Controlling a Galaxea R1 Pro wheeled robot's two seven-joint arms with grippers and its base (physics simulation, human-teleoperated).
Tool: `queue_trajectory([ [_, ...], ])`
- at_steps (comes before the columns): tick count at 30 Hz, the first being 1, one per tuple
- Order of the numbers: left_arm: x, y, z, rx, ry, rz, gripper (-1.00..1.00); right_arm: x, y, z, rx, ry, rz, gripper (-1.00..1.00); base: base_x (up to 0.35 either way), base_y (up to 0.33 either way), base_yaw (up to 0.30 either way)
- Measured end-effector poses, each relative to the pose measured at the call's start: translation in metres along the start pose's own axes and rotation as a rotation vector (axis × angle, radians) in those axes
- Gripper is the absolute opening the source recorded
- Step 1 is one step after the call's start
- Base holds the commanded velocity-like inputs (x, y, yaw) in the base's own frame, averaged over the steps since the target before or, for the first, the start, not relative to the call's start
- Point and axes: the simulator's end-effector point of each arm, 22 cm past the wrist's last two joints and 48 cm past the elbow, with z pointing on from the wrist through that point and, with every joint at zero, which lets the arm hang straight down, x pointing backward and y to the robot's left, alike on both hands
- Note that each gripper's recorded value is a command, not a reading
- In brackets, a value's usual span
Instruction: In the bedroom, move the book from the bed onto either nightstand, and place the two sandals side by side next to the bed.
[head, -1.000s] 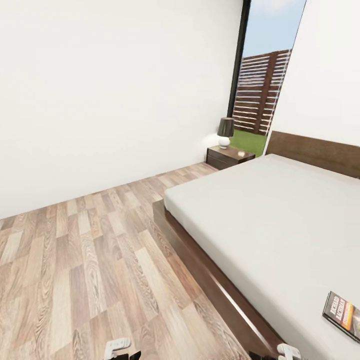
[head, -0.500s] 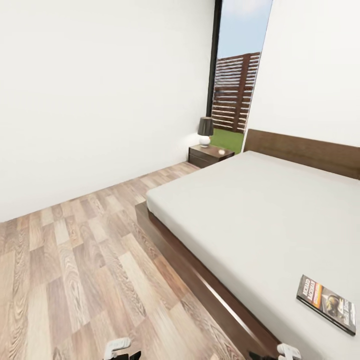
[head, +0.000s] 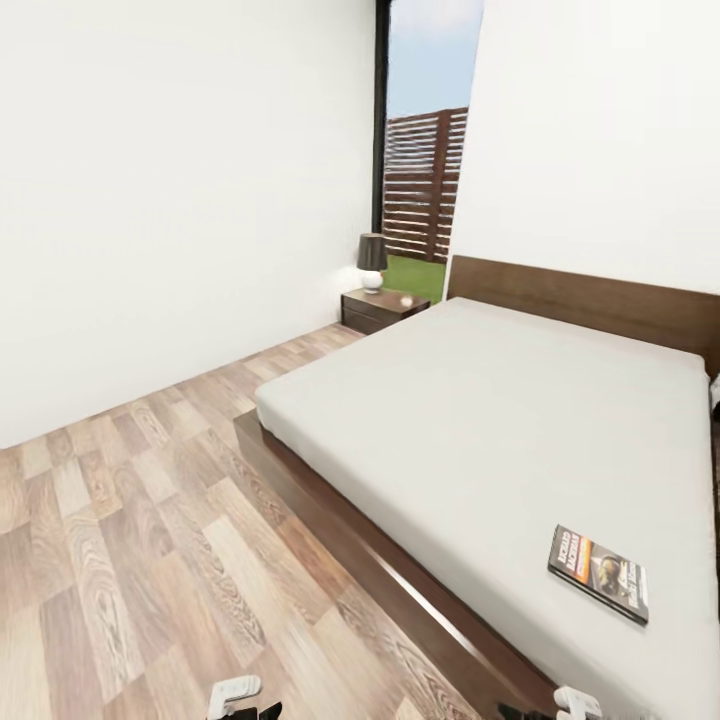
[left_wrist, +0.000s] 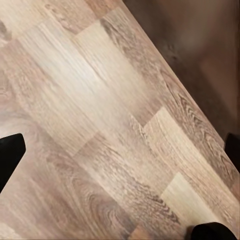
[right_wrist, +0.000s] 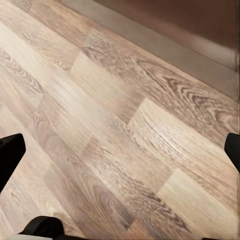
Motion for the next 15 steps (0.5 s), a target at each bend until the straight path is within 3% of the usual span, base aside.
queue_trajectory([
  [15, 0.0000, 0.0000, 0.0000, 0.000, 0.000, 0.000, 1.00, -0.0004, 0.0001, 0.0000, 0.000, 0.000, -0.001, 1.00, 0.000, 0.000, -0.251],
])
